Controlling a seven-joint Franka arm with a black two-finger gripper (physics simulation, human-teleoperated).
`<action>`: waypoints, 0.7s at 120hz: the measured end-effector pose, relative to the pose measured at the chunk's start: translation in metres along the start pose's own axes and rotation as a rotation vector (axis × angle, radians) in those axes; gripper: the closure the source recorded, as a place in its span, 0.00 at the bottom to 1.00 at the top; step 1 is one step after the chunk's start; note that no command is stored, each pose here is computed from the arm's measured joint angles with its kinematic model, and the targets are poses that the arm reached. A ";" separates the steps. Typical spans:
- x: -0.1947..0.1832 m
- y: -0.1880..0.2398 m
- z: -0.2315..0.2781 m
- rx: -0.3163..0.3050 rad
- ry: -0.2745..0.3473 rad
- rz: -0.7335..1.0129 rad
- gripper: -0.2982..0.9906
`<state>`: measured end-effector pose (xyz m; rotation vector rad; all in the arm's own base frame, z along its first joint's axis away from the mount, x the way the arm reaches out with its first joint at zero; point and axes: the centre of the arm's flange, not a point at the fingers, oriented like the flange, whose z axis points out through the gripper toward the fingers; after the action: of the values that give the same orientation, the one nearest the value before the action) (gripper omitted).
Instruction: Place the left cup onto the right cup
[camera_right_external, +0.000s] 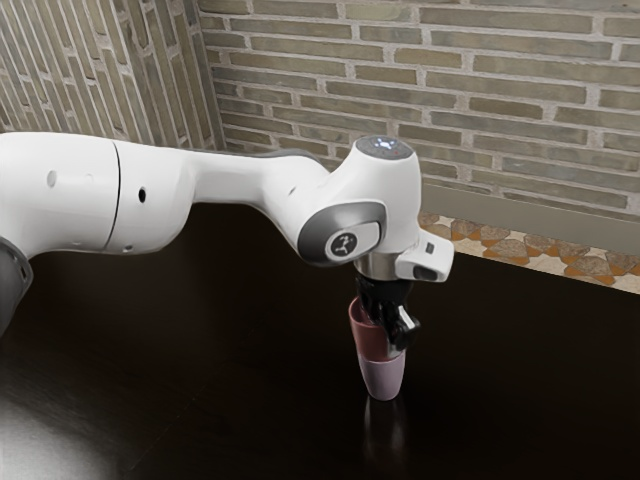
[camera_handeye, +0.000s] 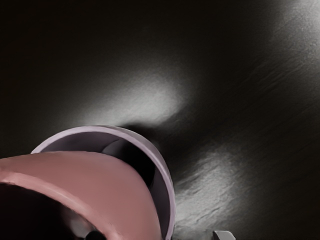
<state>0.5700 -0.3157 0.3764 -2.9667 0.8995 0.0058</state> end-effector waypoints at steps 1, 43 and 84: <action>0.000 0.000 0.000 0.000 0.000 0.000 0.48; -0.004 -0.001 -0.007 0.004 0.013 0.001 0.28; -0.036 0.003 -0.062 0.034 0.075 0.003 0.24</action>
<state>0.5384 -0.3008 0.4392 -2.9517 0.9033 -0.1195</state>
